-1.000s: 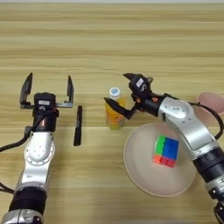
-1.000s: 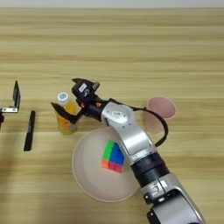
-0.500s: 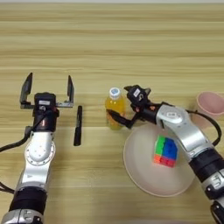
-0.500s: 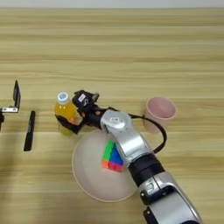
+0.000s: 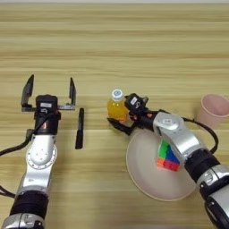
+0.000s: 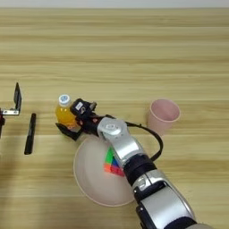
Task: Move the objects on the table
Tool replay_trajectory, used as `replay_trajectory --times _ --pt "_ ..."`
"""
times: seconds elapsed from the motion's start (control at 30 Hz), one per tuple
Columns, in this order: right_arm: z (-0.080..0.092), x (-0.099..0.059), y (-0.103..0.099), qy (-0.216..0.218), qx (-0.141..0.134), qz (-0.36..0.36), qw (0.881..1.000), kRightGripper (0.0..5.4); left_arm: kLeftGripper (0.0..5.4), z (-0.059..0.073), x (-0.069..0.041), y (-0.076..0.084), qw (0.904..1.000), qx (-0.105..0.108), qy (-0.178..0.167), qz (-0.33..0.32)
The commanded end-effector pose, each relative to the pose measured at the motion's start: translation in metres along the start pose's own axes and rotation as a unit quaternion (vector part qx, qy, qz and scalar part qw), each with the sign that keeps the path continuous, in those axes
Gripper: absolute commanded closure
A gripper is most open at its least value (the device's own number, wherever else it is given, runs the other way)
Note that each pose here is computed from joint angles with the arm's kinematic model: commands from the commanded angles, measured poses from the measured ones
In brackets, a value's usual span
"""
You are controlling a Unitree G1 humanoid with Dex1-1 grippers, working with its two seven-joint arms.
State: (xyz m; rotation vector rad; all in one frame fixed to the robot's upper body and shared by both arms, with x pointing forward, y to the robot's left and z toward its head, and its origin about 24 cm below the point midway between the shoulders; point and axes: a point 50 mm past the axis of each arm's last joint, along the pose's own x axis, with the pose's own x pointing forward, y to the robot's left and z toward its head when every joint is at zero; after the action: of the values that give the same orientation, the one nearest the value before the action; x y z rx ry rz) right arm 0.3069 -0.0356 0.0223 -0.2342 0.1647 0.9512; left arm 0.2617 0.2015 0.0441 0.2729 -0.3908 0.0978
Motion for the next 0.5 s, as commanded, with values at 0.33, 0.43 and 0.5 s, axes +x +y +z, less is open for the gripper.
replay_trajectory --times 0.33,0.43,0.5 --pt "0.0055 0.0123 0.0033 -0.014 0.001 -0.002 1.000 1.89 0.00 -0.0004 0.0013 -0.0012 1.0000 0.003 -0.002 -0.004" --pt "0.0055 0.0126 0.0039 -0.017 0.004 -0.003 1.000 1.91 0.00 -0.0002 0.0009 -0.0009 1.0000 0.003 -0.002 -0.004" --pt "0.0056 0.0128 0.0041 -0.019 0.007 -0.004 1.000 1.91 0.00 -0.0001 0.0007 -0.0008 1.0000 0.003 -0.002 -0.003"
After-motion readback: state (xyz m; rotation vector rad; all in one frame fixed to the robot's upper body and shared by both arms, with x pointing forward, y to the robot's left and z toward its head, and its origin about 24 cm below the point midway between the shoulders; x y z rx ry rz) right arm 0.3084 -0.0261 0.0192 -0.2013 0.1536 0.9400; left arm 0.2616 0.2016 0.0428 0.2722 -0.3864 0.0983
